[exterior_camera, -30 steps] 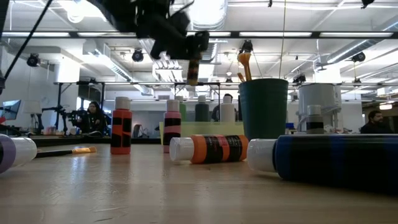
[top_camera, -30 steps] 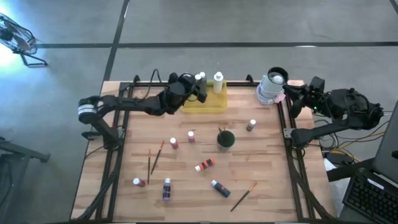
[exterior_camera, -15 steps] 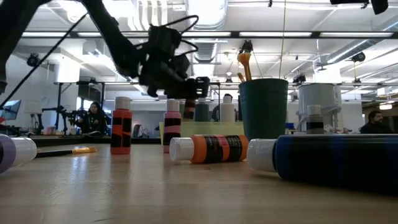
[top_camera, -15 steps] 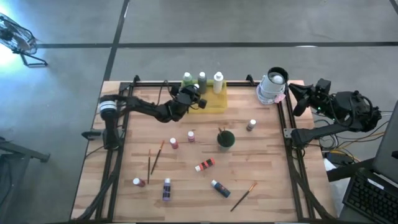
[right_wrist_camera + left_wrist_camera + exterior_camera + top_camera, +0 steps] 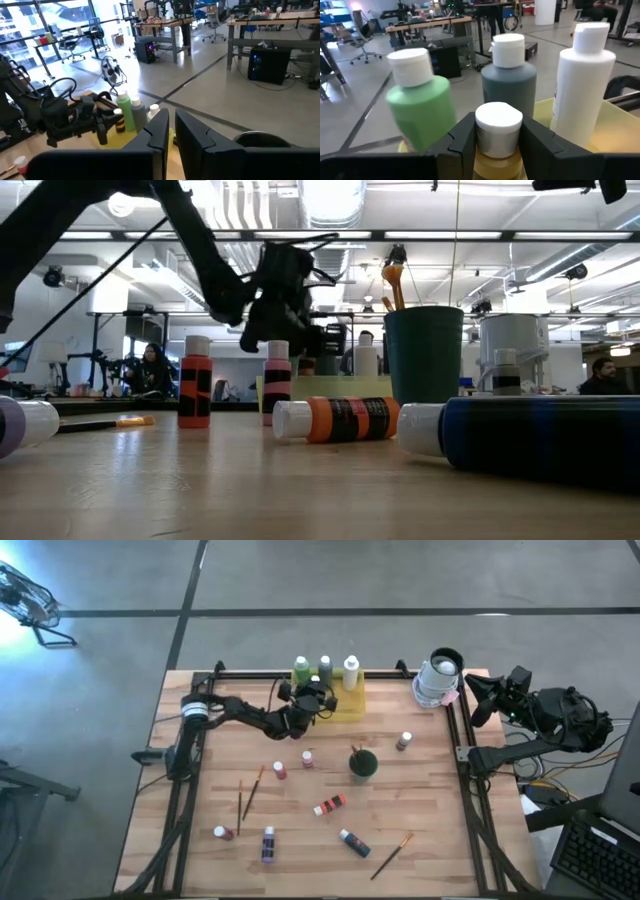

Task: Pick & Place Paint Supplies
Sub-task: Put the yellow paint bottle into the yellow bin, then put the gray paint bottle into the yellow bin

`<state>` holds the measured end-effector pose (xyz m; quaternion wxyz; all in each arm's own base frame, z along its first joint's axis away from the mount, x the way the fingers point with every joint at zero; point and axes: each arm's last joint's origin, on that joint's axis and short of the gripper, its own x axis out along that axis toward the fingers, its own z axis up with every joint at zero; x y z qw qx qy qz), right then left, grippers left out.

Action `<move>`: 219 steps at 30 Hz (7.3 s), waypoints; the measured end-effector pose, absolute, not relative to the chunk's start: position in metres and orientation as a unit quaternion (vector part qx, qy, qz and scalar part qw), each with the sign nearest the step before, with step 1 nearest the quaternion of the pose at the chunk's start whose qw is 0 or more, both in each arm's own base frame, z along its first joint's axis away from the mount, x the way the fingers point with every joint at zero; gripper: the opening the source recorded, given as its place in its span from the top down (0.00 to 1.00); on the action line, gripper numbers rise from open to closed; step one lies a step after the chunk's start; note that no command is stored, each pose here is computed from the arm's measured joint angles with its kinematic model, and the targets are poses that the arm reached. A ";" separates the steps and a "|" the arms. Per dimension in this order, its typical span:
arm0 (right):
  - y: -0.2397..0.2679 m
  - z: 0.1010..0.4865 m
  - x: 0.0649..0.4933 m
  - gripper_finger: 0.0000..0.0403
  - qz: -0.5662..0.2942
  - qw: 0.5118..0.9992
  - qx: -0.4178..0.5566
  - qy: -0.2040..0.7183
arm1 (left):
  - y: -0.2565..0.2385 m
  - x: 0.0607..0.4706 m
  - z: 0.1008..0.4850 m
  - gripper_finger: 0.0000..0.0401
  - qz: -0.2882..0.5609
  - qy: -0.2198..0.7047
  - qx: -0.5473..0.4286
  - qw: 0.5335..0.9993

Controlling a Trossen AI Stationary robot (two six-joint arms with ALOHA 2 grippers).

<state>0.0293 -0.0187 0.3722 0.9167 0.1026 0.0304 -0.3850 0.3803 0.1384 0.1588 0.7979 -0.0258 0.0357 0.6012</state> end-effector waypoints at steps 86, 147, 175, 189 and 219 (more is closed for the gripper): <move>-0.017 0.369 0.030 0.98 -0.351 0.929 0.106 0.048 | 0.162 0.387 0.136 0.70 0.616 -0.010 -0.070 0.785; -0.017 0.369 0.031 0.98 -0.347 0.930 0.110 0.047 | 0.145 0.385 0.187 0.54 0.596 0.002 -0.002 0.803; 0.003 0.401 0.126 0.98 -0.293 0.941 0.142 0.096 | 0.037 0.113 0.433 0.54 0.162 -0.085 -0.049 0.982; 0.011 0.359 0.149 0.70 -0.395 0.795 0.268 0.375 | 0.023 0.057 0.428 0.54 0.221 -0.071 -0.005 0.973; -0.017 0.276 0.171 0.55 -0.432 0.707 0.406 0.385 | 0.037 0.056 0.384 0.55 0.474 0.092 0.006 0.876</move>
